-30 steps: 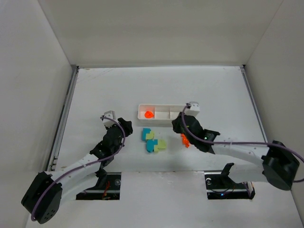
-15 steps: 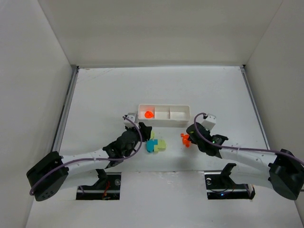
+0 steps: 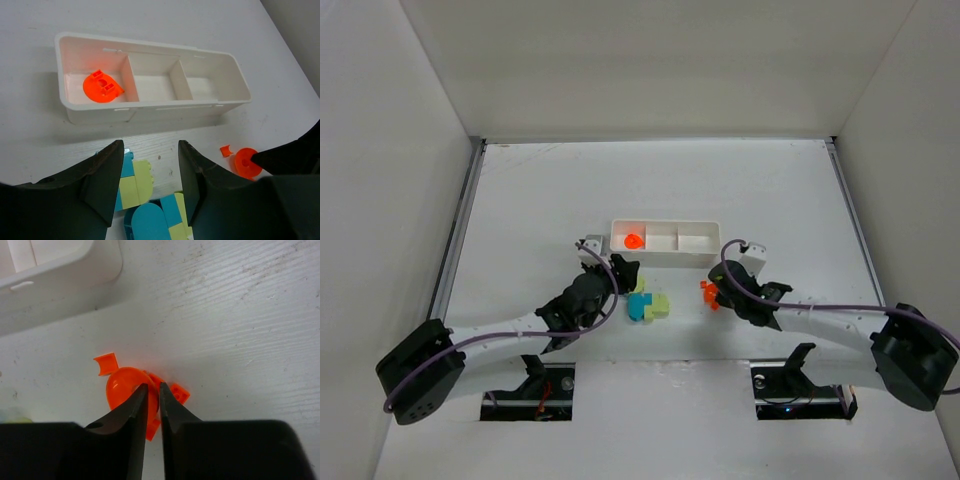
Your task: Sort the legos into containers by color
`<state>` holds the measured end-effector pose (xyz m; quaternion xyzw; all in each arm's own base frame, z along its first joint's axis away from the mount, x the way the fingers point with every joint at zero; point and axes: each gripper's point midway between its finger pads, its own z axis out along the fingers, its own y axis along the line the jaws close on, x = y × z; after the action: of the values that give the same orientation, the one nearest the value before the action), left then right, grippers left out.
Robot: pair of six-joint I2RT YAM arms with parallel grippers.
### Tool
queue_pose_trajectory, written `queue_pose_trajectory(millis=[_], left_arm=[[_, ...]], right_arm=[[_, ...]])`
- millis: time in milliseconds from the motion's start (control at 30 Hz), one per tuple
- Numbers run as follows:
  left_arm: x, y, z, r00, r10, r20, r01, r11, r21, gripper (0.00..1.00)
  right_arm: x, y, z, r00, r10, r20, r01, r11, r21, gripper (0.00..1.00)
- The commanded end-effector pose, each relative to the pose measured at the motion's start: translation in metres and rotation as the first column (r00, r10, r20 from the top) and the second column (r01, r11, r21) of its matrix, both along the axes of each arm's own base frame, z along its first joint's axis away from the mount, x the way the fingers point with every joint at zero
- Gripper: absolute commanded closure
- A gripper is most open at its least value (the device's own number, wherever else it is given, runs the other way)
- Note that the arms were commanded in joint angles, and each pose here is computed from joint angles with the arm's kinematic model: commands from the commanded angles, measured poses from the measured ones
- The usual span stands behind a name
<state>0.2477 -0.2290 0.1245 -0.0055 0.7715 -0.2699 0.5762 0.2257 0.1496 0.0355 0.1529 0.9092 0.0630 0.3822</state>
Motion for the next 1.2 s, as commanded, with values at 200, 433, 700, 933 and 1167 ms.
queue_pose_trajectory(millis=[200,433,700,933,1167], left_arm=[[0.01,0.022,0.029,0.994,0.09,0.07,-0.083,0.992,-0.091,0.55],[0.016,0.078,0.033,0.959,0.276,0.068,-0.265,0.955,-0.135,0.53],[0.023,0.11,0.018,0.932,0.363,-0.011,-0.361,0.923,-0.135,0.53],[0.024,0.108,0.015,0.938,0.347,-0.027,-0.347,0.927,-0.144,0.53],[0.024,0.108,0.013,0.938,0.345,-0.03,-0.346,0.928,-0.141,0.53]], right_arm=[[0.016,0.011,0.053,0.991,0.003,0.134,-0.01,0.999,0.052,0.94],[0.049,0.09,0.116,0.953,0.171,0.249,-0.189,0.981,0.049,0.93],[0.107,0.196,0.141,0.892,0.303,0.337,-0.335,0.941,0.04,0.93],[0.146,0.227,0.129,0.9,0.285,0.33,-0.32,0.946,0.055,0.87],[0.131,0.191,0.157,0.888,0.241,0.391,-0.29,0.954,0.07,0.55]])
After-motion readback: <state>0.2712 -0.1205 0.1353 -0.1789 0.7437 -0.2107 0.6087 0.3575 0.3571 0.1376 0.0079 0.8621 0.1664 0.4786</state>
